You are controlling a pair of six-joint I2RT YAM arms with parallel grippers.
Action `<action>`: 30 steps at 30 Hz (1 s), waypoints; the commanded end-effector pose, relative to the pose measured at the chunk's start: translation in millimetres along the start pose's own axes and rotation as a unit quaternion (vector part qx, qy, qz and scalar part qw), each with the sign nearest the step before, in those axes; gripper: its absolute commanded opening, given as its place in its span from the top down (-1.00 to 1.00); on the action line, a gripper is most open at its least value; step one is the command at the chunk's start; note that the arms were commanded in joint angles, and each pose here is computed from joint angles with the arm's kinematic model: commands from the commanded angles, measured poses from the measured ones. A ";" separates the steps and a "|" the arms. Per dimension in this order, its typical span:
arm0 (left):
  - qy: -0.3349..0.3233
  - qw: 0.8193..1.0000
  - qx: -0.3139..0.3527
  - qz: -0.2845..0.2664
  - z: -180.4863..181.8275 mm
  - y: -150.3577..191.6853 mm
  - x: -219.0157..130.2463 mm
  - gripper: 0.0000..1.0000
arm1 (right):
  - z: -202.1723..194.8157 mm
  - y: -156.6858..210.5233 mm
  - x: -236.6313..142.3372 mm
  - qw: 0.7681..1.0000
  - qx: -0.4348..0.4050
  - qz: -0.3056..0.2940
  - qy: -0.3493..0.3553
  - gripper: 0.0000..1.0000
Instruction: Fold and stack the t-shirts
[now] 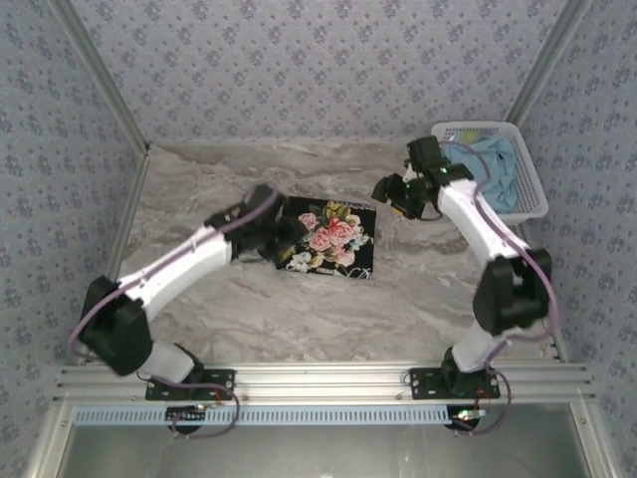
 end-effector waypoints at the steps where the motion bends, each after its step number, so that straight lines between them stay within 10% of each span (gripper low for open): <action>1: 0.022 0.990 -0.129 -0.044 17.0 31.3 21.8 -0.18 | -12.6 40.0 -20.5 1.000 0.012 -0.015 -0.010 -0.25; 19: 0.083 0.945 -0.304 -0.089 11.5 76.2 125.9 -0.19 | -66.1 137.1 -75.1 0.995 0.062 0.004 -0.077 -0.26; 30: 0.089 0.922 -0.345 -0.152 32.0 22.8 156.8 0.66 | -75.0 148.3 -81.5 0.995 0.060 0.009 -0.076 -0.20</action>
Point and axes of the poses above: each hand's point on the last joint's axis, 136 mm out from that joint toward the fingers, its own x axis out along the fingers, its own z axis along the line the jaws close on, y = z × x, the point moved 10 cm from there along -x, back along the fingers, and after that the axes turned 6 degrees about x, right-handed, at the moved point
